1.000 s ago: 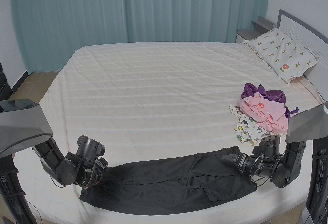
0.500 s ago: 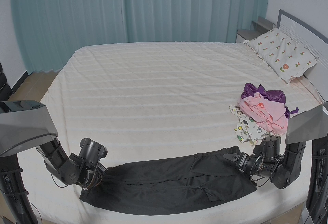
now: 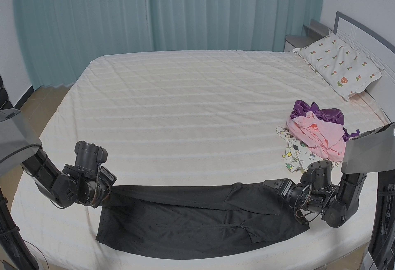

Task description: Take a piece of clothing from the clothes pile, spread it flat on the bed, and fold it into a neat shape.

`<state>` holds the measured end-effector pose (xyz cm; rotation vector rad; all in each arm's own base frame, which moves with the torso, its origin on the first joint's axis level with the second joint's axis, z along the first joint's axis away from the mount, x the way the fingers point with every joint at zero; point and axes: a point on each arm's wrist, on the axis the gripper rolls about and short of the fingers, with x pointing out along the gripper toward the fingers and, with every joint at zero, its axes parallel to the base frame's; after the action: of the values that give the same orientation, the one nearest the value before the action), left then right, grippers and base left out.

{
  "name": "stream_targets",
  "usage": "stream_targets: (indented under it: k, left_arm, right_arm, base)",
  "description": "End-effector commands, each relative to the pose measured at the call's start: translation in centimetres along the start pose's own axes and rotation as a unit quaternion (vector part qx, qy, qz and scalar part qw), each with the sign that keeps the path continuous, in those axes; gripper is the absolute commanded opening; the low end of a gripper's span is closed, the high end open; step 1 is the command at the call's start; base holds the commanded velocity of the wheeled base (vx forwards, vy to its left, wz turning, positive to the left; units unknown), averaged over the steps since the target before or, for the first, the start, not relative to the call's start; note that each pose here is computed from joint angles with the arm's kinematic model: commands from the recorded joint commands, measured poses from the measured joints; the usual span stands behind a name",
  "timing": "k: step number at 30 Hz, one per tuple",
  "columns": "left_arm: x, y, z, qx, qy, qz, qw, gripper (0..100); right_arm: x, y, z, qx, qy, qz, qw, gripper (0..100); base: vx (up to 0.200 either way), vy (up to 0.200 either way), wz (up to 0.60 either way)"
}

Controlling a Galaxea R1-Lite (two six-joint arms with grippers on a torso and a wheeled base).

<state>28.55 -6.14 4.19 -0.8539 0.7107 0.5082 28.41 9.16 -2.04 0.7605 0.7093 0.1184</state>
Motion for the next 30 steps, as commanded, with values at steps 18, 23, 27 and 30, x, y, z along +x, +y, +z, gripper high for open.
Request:
stream_targets:
  k: [18, 23, 27, 30]
  left_arm:
    - [-0.9, -0.5, 0.5, -0.011, -0.017, -0.042, 0.9989, 0]
    - [-0.9, -0.3, 0.4, -0.011, -0.015, -0.038, 0.9991, 0]
    - [-0.9, -0.2, 0.3, -0.012, -0.015, -0.037, 0.9991, 0]
    - [-0.9, -0.2, 0.3, -0.012, -0.015, -0.037, 0.9991, 0]
  right_arm:
    - [-0.7, 2.2, -2.1, 0.017, 0.054, -0.039, 0.9976, 100]
    - [-0.6, 2.0, -2.2, 0.019, 0.059, -0.047, 0.997, 100]
    - [-0.9, 1.9, -2.3, 0.018, 0.068, -0.062, 0.9956, 100]
    - [-1.1, 1.7, -2.5, 0.016, 0.081, -0.078, 0.9935, 100]
  base:
    - [0.0, 0.0, 0.0]
    - [0.0, 0.0, 0.0]
    - [0.0, 0.0, 0.0]
    - [0.0, 0.0, 0.0]
